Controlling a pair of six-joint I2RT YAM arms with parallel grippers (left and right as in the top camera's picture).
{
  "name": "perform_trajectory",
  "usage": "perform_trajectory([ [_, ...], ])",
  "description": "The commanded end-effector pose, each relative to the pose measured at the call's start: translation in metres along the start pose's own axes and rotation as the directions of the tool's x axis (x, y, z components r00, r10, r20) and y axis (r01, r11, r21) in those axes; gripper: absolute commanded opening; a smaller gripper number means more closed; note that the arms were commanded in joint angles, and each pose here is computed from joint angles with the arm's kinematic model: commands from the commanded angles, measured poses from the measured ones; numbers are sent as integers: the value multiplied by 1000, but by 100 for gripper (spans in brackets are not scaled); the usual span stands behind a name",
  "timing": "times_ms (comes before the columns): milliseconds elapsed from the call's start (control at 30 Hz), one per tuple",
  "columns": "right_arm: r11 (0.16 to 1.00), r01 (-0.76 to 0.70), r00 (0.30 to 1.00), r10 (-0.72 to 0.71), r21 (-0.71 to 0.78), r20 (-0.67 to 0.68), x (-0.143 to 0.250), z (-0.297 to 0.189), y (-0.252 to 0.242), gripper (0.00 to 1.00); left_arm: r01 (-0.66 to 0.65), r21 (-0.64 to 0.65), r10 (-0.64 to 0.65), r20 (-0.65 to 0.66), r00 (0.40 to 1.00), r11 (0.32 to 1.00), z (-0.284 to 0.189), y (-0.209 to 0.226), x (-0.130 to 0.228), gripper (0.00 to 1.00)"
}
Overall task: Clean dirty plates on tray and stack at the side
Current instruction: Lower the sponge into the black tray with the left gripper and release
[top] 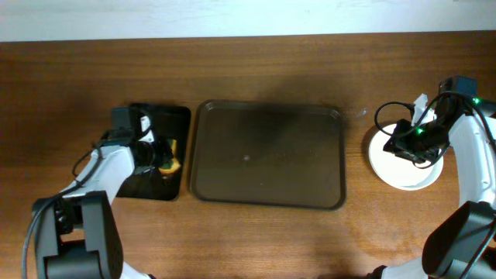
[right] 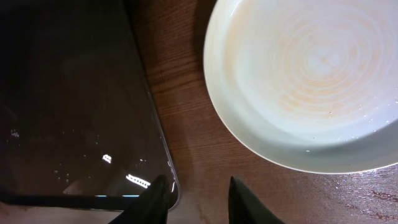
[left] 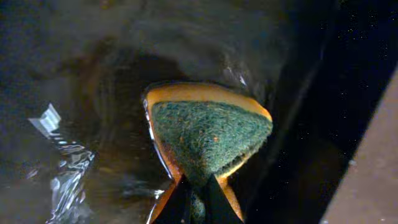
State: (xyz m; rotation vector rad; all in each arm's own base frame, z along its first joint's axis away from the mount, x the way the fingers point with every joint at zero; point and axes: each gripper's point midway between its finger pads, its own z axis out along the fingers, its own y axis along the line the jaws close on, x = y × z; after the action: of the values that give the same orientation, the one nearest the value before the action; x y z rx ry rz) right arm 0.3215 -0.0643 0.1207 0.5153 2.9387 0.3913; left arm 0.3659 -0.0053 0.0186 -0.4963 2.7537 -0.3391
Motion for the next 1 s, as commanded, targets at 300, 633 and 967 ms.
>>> perform_trajectory([
  [300, 1000, 15, 1000, -15, 1, -20, 4, 5, 1, 28, -266, 51, 266, 13, 964, 963, 0, -25, 4, 0],
  [633, 1000, 14, 1000, -14, 1, -20, 4, 5, 1, 27, -78, -286, 93, 39, 995, 955, -7, 33, -3, 0],
  [967, 1000, 14, 1000, -14, 1, -20, 4, 5, 1, 27, 95, -78, -91, 57, 994, 992, 0, -4, -4, 0],
])
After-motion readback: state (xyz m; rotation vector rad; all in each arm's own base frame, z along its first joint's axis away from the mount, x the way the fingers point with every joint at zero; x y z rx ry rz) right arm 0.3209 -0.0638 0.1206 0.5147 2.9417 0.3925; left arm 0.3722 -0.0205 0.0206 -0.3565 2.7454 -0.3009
